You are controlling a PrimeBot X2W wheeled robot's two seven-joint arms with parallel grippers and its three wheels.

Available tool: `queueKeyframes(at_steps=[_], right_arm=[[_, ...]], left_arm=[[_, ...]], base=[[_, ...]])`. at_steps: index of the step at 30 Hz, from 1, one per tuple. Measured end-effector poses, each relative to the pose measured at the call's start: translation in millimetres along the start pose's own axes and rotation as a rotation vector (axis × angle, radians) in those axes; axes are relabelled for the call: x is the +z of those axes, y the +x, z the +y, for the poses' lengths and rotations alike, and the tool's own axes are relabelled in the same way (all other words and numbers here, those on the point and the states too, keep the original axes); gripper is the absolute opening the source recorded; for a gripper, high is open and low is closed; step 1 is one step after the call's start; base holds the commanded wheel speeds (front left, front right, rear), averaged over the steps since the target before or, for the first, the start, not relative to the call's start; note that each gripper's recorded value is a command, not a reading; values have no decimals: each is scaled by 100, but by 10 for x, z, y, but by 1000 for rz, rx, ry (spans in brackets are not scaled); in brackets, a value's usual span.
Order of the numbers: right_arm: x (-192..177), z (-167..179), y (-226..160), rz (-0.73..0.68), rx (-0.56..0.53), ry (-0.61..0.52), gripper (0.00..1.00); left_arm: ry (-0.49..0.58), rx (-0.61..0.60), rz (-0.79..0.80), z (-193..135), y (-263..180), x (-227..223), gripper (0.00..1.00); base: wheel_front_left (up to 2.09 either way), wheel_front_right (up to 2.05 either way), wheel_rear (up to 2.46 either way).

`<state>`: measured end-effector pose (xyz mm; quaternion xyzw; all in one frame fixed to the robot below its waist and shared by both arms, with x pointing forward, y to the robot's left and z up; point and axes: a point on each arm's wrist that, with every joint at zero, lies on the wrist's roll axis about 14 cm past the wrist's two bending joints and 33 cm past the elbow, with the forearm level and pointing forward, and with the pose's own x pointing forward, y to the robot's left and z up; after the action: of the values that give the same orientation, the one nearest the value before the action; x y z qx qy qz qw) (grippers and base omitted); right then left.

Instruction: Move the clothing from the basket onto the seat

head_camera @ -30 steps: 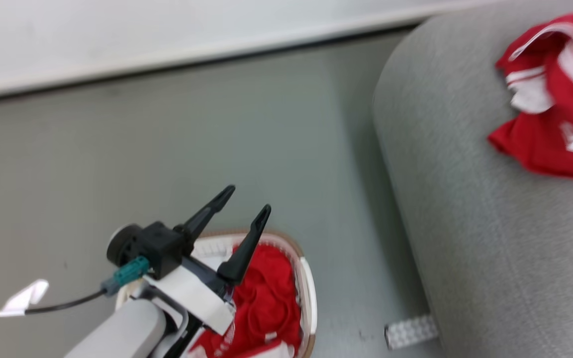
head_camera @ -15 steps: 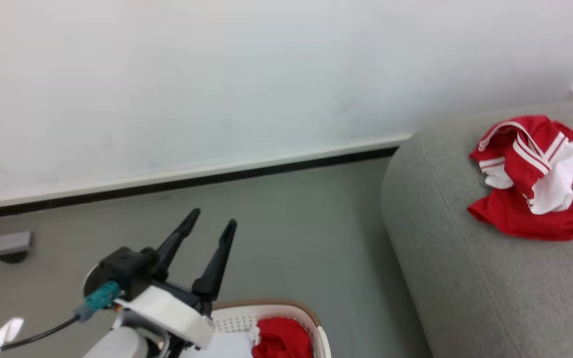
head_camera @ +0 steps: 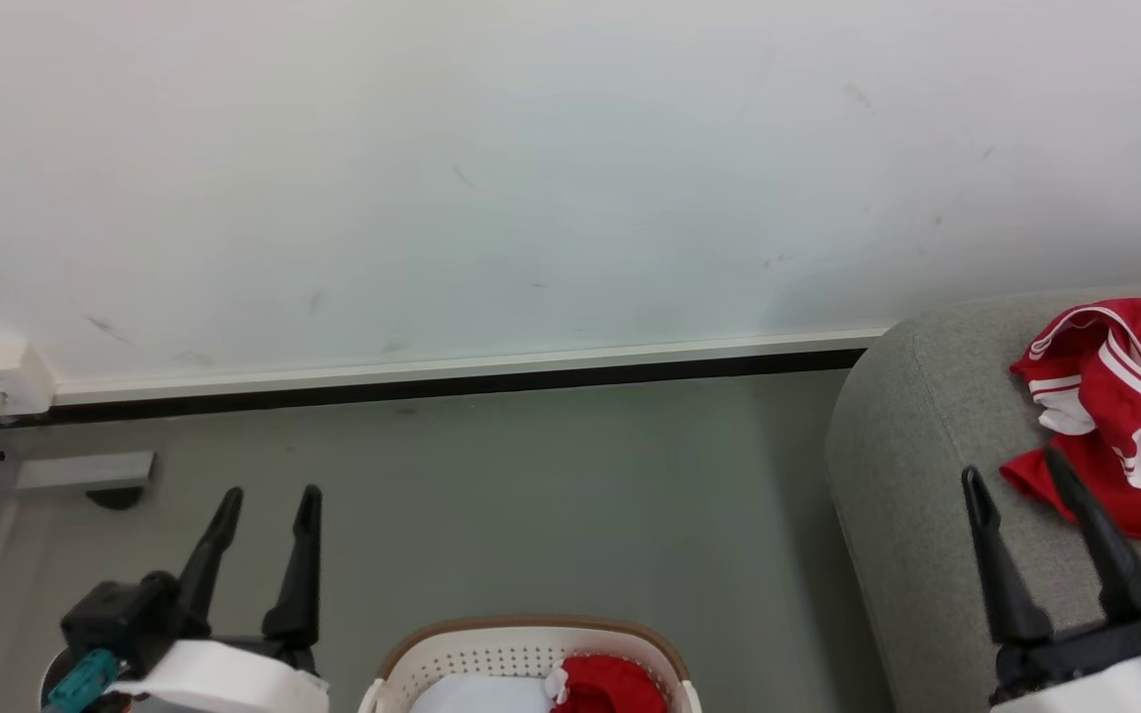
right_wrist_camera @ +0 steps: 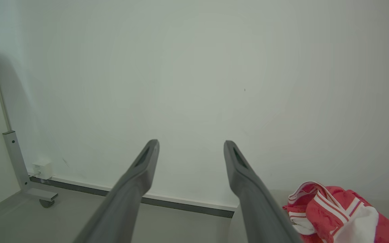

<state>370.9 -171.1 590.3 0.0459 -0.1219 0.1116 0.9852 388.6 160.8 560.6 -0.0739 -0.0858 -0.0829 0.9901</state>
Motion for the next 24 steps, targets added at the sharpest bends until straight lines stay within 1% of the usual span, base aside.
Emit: queueKeyframes(at_steps=[3, 5, 7, 11, 14, 18, 24], right_arm=[[-189, 152, -159, 17, -4, 43, 100], [-298, 229, -233, 31, -16, 91, 100], [-407, 261, -302, 60, -13, 76, 100], [-549, 384, -357, 94, -4, 85, 100], [-561, 379, -349, 90, -19, 94, 100], [-484, 378, -275, 60, -17, 85, 100], [-466, 362, -253, 53, -19, 76, 100]], left_arm=[[-9, 63, -12, 136, -96, 2, 100], [-13, 89, -12, 200, -150, -19, 100], [-17, 94, -2, 210, -205, -72, 100], [-19, 90, 12, 189, -246, -156, 100], [-19, 84, 18, 170, -249, -197, 100], [-23, 71, 15, 130, -236, -212, 100], [-17, 65, 17, 124, -226, -236, 100]], base=[[0, 0, 0], [0, 0, 0], [0, 0, 0], [0, 0, 0], [0, 0, 0], [0, 0, 0], [0, 0, 0]])
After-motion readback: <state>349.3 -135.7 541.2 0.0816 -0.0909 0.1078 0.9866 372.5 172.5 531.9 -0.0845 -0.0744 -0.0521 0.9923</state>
